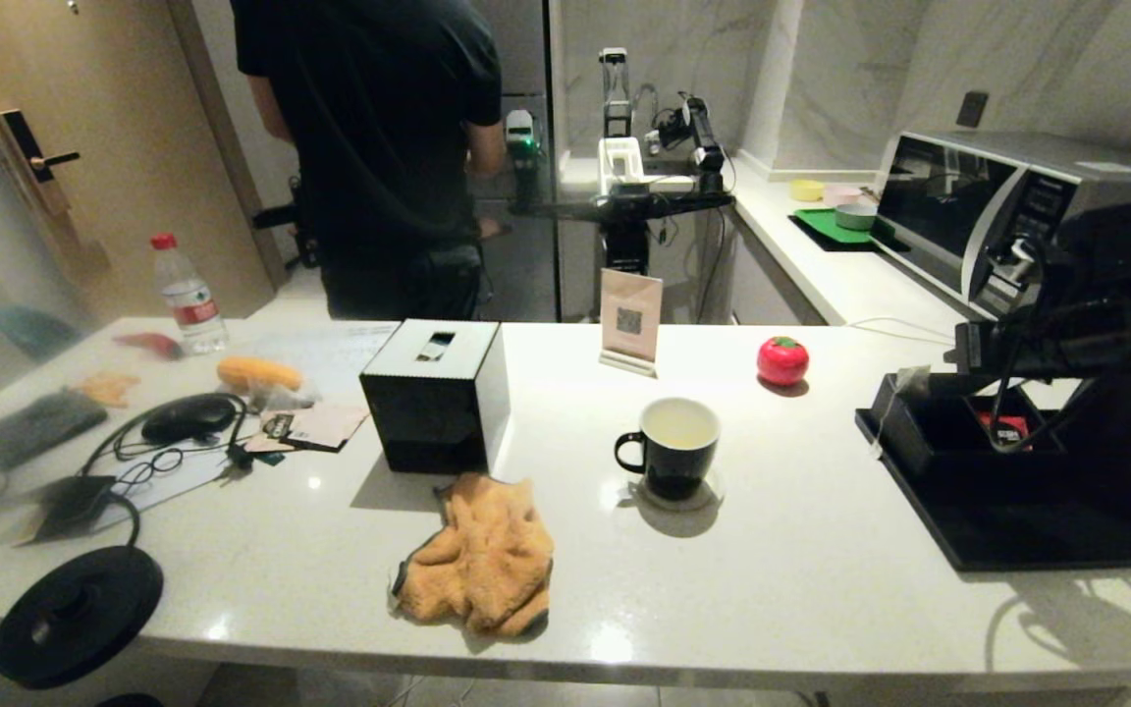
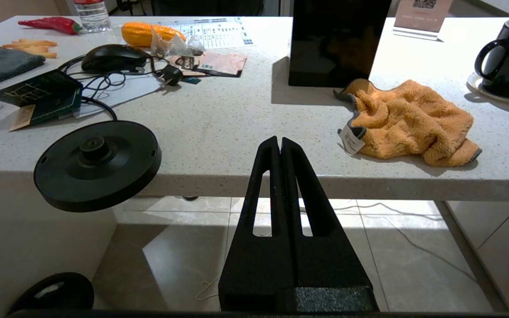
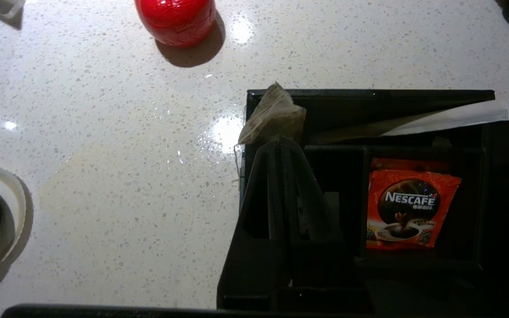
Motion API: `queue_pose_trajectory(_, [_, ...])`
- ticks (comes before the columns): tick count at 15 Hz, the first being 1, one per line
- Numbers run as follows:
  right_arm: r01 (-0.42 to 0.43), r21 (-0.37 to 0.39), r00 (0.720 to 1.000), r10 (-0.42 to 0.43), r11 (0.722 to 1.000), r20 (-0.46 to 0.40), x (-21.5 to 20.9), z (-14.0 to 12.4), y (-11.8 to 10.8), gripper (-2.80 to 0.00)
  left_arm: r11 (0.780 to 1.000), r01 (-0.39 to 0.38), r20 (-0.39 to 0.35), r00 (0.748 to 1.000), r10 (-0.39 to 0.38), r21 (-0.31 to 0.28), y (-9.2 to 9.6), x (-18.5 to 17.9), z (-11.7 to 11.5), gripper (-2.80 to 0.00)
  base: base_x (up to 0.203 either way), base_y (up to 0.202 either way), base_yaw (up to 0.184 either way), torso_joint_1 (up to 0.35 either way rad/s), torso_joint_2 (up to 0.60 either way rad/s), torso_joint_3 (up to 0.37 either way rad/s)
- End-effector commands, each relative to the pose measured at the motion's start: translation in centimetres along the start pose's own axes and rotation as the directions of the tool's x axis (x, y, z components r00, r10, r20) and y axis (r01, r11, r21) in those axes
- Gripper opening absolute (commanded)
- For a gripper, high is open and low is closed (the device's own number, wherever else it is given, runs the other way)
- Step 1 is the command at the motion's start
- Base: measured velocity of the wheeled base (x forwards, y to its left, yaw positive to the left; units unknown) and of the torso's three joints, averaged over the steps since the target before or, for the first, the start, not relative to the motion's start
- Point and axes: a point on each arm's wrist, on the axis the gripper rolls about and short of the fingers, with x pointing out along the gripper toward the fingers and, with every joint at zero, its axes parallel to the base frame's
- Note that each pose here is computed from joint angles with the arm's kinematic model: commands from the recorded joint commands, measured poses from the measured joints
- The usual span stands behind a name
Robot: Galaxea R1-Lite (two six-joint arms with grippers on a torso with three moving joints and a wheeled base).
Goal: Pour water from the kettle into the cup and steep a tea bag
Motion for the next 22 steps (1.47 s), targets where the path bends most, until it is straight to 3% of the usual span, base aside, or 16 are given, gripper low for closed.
queue_pose_trajectory(1, [-0.001,-0.001,1.0,0.001,1.0,-0.028,1.5,0.7,0.1,-2.8,1.0,0.0,-0.001,1.0,0.0,0.0,0.0,0.0,0.0,-2.8,0.0,0.0,0.0,0.0,0.0,0.0])
queue_pose_trajectory(4, [0.025,0.004,0.996,-0.025,1.0,-0.084,1.9,1.5,-0.1,-2.8,1.0,0.0,-0.001,1.0,0.0,0.0,0.0,0.0,0.0,-2.8,0.0,0.0,0.0,0.0,0.0,0.0])
queue_pose_trajectory(5, [0.028,0.006,0.994,-0.027,1.0,-0.105,2.2,1.6,-0.2,0.0,1.0,0.0,-0.001,1.0,0.0,0.0,0.0,0.0,0.0,-2.8,0.0,0.0,0.0,0.0,0.0,0.0])
queue_pose_trajectory(8, [0.041,0.007,0.991,-0.04,0.999,-0.127,2.9,1.2,-0.5,0.0,1.0,0.0,-0.001,1.0,0.0,0.0,0.0,0.0,0.0,-2.8,0.0,0.0,0.0,0.0,0.0,0.0])
queue_pose_trajectory(11, [0.106,-0.006,0.985,-0.106,0.994,-0.135,3.7,1.0,-0.6,0.0,1.0,0.0,-0.001,1.0,0.0,0.0,0.0,0.0,0.0,-2.8,0.0,0.0,0.0,0.0,0.0,0.0])
queue_pose_trajectory(15, [0.108,-0.006,0.984,-0.108,0.994,-0.143,4.3,0.8,-0.6,0.0,1.0,0.0,-0.001,1.0,0.0,0.0,0.0,0.0,0.0,-2.8,0.0,0.0,0.0,0.0,0.0,0.0])
queue_pose_trajectory(22, [0.115,0.076,0.985,-0.104,0.991,-0.136,4.8,0.7,-0.2,0.0,1.0,0.0,-0.001,1.0,0.0,0.0,0.0,0.0,0.0,-2.8,0.0,0.0,0.0,0.0,0.0,0.0])
